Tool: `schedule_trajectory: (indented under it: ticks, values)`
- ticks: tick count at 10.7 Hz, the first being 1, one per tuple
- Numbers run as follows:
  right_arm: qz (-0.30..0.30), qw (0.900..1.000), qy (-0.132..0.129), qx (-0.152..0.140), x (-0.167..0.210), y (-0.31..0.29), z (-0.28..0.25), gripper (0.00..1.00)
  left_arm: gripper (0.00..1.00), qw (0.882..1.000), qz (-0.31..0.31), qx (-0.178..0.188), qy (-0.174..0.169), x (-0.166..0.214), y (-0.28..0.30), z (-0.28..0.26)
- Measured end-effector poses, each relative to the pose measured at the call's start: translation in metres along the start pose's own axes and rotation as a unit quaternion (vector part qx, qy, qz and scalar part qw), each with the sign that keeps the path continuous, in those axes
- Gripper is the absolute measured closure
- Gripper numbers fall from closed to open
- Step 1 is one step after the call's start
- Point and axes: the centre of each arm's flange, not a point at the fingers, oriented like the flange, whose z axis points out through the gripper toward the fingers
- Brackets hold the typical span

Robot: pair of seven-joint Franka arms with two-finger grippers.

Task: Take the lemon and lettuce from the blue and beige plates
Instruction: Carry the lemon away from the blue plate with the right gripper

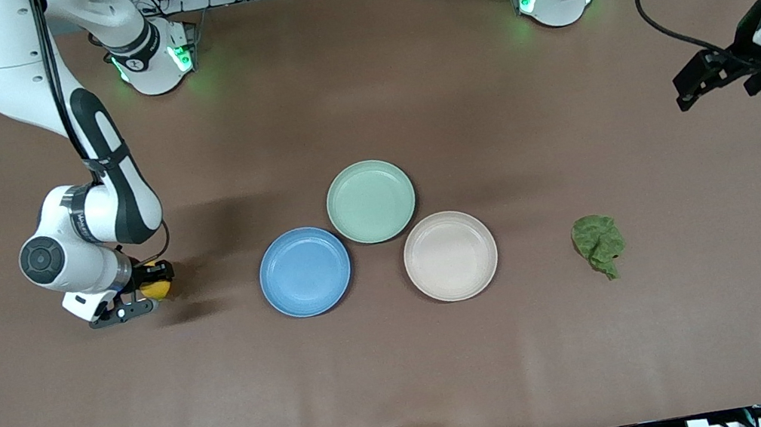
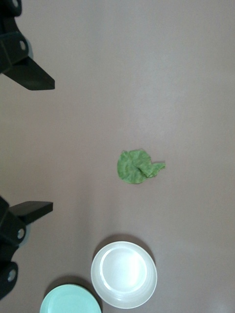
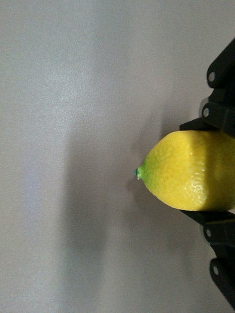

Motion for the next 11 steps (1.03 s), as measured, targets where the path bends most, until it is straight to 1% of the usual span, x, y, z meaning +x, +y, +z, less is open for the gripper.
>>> schedule_trajectory:
  ticks: [1,2,4,5,6,7,9,11]
  values:
    - [0.000,1.000,0.000,0.000,0.000,0.000,0.001,0.29,0.00,1.000,0.003,-0.001,-0.003,-0.001,0.003,-0.002]
    - [0.000,1.000,0.000,0.000,0.000,0.000,0.001,0.15,0.00,1.000,0.007,-0.001,-0.005,-0.003,0.007,-0.003]
    - [0.000,1.000,0.000,0.000,0.000,0.000,0.001,0.07,0.00,1.000,0.013,0.000,-0.010,-0.005,0.013,-0.003]
    - [0.000,1.000,0.000,0.000,0.000,0.000,0.000,0.01,0.00,1.000,0.014,0.001,-0.013,-0.006,0.014,-0.002]
    - [-0.001,1.000,0.000,0.000,0.001,-0.001,-0.001,0.00,0.00,1.000,0.014,0.001,-0.013,-0.006,0.015,-0.003]
    - [-0.002,1.000,-0.006,0.004,0.004,-0.002,-0.005,0.00,0.00,1.000,0.014,0.001,-0.013,-0.006,0.015,-0.004]
    - [-0.007,0.999,-0.032,0.021,0.013,-0.006,-0.027,0.00,0.00,1.000,0.014,0.001,-0.013,-0.006,0.015,-0.005]
    - [-0.011,0.998,-0.050,0.036,0.023,-0.007,-0.059,0.00,0.00,1.000,0.012,0.000,-0.012,-0.006,0.012,-0.006]
